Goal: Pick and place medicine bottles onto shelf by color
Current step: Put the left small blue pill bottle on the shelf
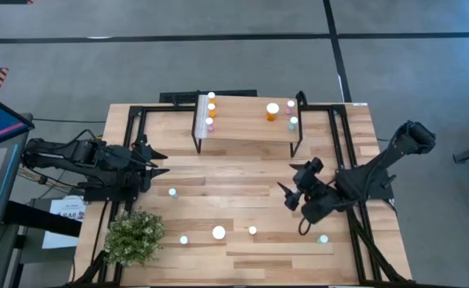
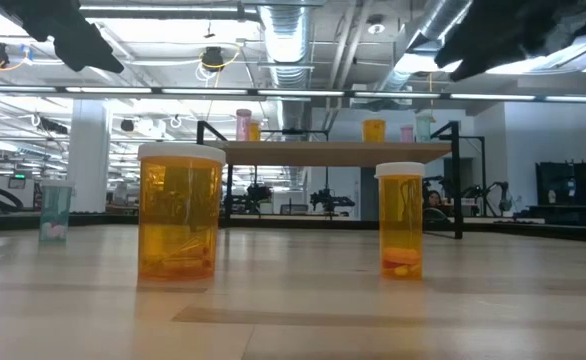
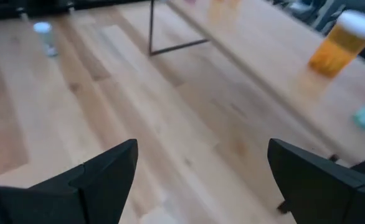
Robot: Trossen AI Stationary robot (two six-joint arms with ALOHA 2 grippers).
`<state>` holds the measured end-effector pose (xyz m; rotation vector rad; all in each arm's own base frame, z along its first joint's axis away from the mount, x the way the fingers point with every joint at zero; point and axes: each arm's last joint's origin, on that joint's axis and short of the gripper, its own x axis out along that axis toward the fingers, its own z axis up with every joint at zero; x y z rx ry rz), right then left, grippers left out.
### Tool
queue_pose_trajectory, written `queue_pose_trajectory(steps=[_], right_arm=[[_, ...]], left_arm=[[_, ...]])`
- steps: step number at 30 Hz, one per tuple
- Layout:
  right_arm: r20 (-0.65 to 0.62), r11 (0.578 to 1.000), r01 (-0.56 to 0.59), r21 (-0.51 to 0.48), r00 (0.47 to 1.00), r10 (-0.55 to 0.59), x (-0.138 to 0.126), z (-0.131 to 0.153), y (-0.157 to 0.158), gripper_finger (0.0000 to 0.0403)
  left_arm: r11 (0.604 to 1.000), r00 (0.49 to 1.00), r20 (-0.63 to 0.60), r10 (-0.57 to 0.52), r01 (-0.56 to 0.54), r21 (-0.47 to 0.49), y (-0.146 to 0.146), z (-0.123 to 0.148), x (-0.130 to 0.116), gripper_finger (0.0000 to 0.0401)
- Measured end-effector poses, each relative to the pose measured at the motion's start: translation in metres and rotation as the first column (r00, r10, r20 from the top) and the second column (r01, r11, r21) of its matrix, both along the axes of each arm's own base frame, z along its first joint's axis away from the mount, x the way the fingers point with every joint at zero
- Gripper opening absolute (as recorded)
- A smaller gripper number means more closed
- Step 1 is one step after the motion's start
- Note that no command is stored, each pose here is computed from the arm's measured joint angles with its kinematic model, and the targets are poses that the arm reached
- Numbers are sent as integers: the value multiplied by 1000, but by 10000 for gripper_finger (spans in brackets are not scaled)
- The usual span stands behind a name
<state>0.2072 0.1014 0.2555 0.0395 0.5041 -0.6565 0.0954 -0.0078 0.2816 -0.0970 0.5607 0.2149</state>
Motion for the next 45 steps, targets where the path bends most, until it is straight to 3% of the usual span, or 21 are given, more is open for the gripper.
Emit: queue_pose_trajectory(steps=[14, 18, 24, 28, 31, 33, 36, 38, 41, 45], right_arm=[[19, 984, -141, -109, 989, 144, 11, 12, 12, 377], [17, 983, -148, -111, 988, 150, 11, 12, 13, 377], [17, 983, -146, -111, 989, 149, 11, 12, 12, 377], [17, 983, -146, -111, 989, 149, 11, 12, 12, 377], [14, 982, -148, -115, 988, 151, 11, 12, 12, 377], [12, 982, -149, -116, 988, 152, 11, 12, 12, 377], [0, 979, -158, -130, 987, 160, 11, 12, 12, 377], [-2, 978, -160, -132, 987, 161, 11, 12, 12, 377], [-5, 978, -161, -135, 987, 162, 11, 12, 12, 377], [-15, 975, -169, -146, 986, 169, 11, 12, 12, 377]], left_arm=[[1000, 1000, 0, 3, -3, -1, 0, 0, 0, 206], [997, 999, 18, 50, -49, -63, 0, 0, 0, 206], [971, 966, 118, 229, -217, -102, 4, 5, 4, 206], [909, 895, 179, 409, -382, -170, 7, 7, 7, 206], [868, 864, 163, 476, -431, -249, 6, 4, 14, 206], [872, 875, 147, 461, -416, -259, 4, 2, 24, 206], [929, 941, 62, 333, -317, -191, -2, -3, 41, 206], [945, 963, -11, 270, -267, -191, -5, -8, 51, 206], [944, 970, -98, 222, -239, -227, -7, -8, 63, 206], [918, 939, -224, 261, -313, -242, -7, -11, 72, 206]])
